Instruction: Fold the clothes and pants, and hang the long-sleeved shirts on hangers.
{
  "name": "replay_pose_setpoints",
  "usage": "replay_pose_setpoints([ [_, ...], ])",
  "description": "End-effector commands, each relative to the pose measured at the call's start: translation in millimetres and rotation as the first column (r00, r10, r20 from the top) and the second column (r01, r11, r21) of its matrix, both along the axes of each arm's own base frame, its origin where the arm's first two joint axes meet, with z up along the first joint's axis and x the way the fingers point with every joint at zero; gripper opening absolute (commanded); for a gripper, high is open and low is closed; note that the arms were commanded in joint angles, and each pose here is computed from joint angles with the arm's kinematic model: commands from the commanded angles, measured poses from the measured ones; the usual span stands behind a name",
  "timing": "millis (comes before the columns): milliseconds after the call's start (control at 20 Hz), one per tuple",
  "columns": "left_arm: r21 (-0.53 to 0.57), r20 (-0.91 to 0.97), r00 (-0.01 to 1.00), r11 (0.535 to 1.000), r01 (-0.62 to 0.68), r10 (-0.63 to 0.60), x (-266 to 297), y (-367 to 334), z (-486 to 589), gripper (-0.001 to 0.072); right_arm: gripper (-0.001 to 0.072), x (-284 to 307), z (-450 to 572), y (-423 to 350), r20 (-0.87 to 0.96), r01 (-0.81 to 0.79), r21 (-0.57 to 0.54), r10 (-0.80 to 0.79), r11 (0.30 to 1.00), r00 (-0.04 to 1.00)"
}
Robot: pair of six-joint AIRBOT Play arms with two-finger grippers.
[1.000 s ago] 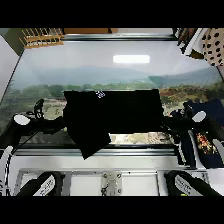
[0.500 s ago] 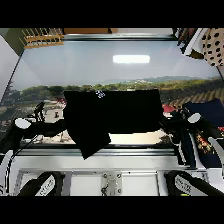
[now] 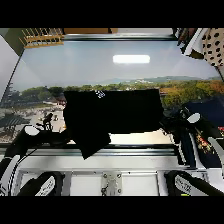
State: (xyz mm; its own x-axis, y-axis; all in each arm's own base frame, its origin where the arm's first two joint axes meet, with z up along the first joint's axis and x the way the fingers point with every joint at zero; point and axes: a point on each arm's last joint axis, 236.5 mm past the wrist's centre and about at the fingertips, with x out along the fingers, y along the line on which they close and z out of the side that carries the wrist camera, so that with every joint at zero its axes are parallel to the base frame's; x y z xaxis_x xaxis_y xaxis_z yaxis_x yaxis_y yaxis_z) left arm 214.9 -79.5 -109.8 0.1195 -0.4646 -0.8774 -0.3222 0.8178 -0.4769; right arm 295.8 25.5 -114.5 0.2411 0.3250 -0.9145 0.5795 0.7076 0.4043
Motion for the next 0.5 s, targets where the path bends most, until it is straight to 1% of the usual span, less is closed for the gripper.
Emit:
replay_pose_setpoints([
  [0, -0.023, -0.014, 0.998, 0.998, 0.063, -0.064, -16.0, -32.7, -9.0, 0.0445, 0.0014, -0.4, -0.1, 1.9, -0.001, -0.006, 0.001, 0.006, 1.000, 1.000],
  [200, -0.010, -0.004, 0.994, 0.994, 0.108, -0.108, -19.6, -53.3, -9.9, 0.0444, 0.0014, -0.4, 0.6, 3.6, 0.001, -0.012, 0.001, 0.012, 1.000, 1.000],
  [450, -0.015, -0.022, 0.994, 0.994, 0.105, -0.106, -23.4, -55.6, -10.0, 0.0439, 0.0014, -1.0, 0.7, 4.6, 0.003, -0.027, 0.000, 0.027, 1.000, 1.000],
])
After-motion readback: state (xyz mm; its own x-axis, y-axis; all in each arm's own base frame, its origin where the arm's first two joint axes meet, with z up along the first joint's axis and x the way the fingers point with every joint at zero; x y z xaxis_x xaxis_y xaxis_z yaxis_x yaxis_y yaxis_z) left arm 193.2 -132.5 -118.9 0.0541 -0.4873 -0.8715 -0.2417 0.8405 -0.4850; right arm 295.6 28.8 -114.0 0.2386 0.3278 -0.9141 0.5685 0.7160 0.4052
